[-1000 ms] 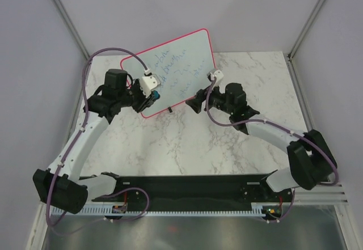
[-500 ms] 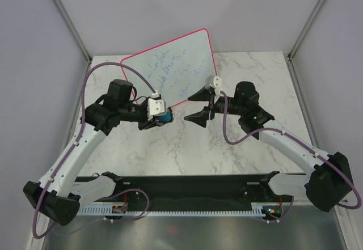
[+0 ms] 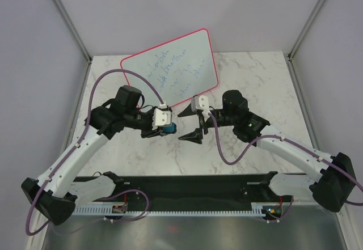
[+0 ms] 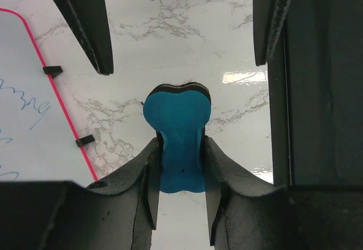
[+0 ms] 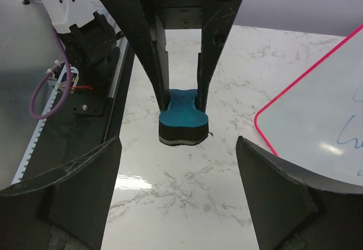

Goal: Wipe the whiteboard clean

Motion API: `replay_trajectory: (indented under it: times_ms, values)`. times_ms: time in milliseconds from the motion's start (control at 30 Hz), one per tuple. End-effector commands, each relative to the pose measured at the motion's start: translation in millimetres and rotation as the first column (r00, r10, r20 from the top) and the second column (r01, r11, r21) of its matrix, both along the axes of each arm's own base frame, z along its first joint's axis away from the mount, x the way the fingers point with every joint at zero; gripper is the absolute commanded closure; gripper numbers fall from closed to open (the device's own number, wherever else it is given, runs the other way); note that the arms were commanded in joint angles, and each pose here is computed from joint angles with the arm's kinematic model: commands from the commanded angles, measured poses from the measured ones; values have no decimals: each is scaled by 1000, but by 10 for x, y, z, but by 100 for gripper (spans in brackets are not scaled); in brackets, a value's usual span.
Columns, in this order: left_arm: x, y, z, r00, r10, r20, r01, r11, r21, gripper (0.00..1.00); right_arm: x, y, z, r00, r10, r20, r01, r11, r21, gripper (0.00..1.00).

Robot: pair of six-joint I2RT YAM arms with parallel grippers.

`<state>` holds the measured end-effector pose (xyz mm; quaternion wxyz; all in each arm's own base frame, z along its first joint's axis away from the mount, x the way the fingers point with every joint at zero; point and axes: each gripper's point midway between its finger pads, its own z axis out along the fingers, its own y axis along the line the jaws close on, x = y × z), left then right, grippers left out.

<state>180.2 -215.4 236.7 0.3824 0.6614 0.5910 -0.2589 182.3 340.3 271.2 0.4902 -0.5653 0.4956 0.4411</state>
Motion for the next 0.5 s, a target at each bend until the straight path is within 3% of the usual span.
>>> replay_trajectory:
  times_ms: [0, 467]
  values:
    - [-1, -14, 24, 999, -18, 27, 18, 1000, 13, 98, 3, 117, 210, 999, -6, 41, 4, 999, 32, 10]
    - [-7, -47, 12, 999, -20, 25, 20, 1000, 18, 98, 134, 294, 56, 999, -29, -29, 29, 1000, -5, 16]
